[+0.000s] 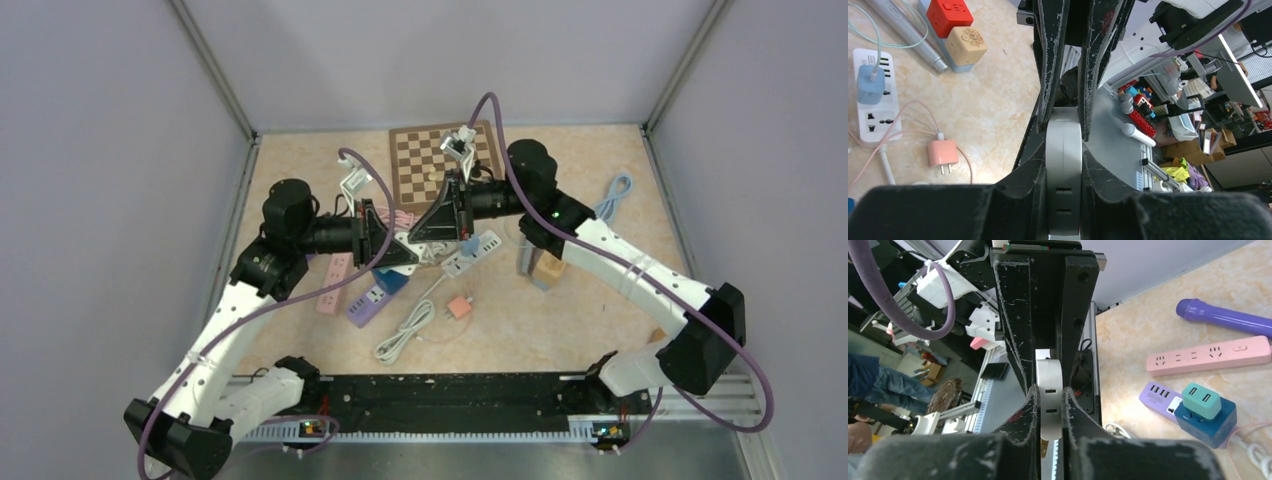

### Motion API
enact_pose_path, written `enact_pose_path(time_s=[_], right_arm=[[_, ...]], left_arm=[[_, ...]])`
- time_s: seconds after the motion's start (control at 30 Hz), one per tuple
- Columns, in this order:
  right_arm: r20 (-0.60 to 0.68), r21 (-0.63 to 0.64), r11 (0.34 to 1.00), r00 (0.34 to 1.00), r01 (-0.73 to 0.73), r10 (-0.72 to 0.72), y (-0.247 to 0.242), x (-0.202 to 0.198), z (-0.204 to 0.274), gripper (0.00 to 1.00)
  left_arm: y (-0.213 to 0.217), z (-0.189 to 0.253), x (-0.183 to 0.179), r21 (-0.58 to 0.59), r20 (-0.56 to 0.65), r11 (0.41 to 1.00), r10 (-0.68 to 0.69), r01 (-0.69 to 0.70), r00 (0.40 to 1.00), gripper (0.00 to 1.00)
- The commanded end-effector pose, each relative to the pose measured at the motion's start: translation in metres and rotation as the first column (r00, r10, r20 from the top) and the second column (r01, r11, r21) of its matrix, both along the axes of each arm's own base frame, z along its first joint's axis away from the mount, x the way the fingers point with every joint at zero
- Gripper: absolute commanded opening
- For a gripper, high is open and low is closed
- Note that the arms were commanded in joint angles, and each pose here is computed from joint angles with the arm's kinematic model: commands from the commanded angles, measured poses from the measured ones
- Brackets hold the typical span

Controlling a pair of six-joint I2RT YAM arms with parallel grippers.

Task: Insert the plug

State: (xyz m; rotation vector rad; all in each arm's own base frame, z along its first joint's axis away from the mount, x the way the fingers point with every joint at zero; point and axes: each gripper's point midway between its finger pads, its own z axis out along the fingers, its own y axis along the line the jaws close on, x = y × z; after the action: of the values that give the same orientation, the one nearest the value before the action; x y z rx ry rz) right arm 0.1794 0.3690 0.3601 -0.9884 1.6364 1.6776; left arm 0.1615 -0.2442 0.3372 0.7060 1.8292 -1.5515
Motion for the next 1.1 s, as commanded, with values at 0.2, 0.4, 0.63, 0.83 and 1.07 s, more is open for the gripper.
enact_pose_path(time_s=[0.2,0.4,0.63,0.83,1.07], right_arm=[[0.053,0.084,0.996,0.998,-0.024,0.020,0.007,-0.007,0.032,0.00],[0.055,0.090,0.996,0.998,-0.014,0.009,0.011,-0.007,0.033,0.00],[0.051,0.074,0.997,0.999,-0.009,0.005,0.012,-0.006,0.030,0.00],[0.048,0.052,0.999,0.999,-0.003,0.001,0.012,-0.004,0.027,0.00],[0.034,-0.014,0.994,0.994,0.105,-0.104,0.011,0.013,0.013,0.32]], left_arm=[[0.000,0.016,0.001,-0.049,0.048,0.999,0.022,-0.019,0.999,0.30],[0.000,0.013,0.002,-0.051,0.022,0.998,0.036,-0.035,0.999,0.44],[0.002,0.002,-0.001,-0.022,0.002,0.999,0.025,-0.025,1.000,0.24],[0.003,-0.003,-0.001,0.001,-0.005,1.000,0.024,-0.024,1.000,0.00],[0.009,-0.010,0.018,0.065,0.031,0.987,0.145,-0.147,0.989,0.00]])
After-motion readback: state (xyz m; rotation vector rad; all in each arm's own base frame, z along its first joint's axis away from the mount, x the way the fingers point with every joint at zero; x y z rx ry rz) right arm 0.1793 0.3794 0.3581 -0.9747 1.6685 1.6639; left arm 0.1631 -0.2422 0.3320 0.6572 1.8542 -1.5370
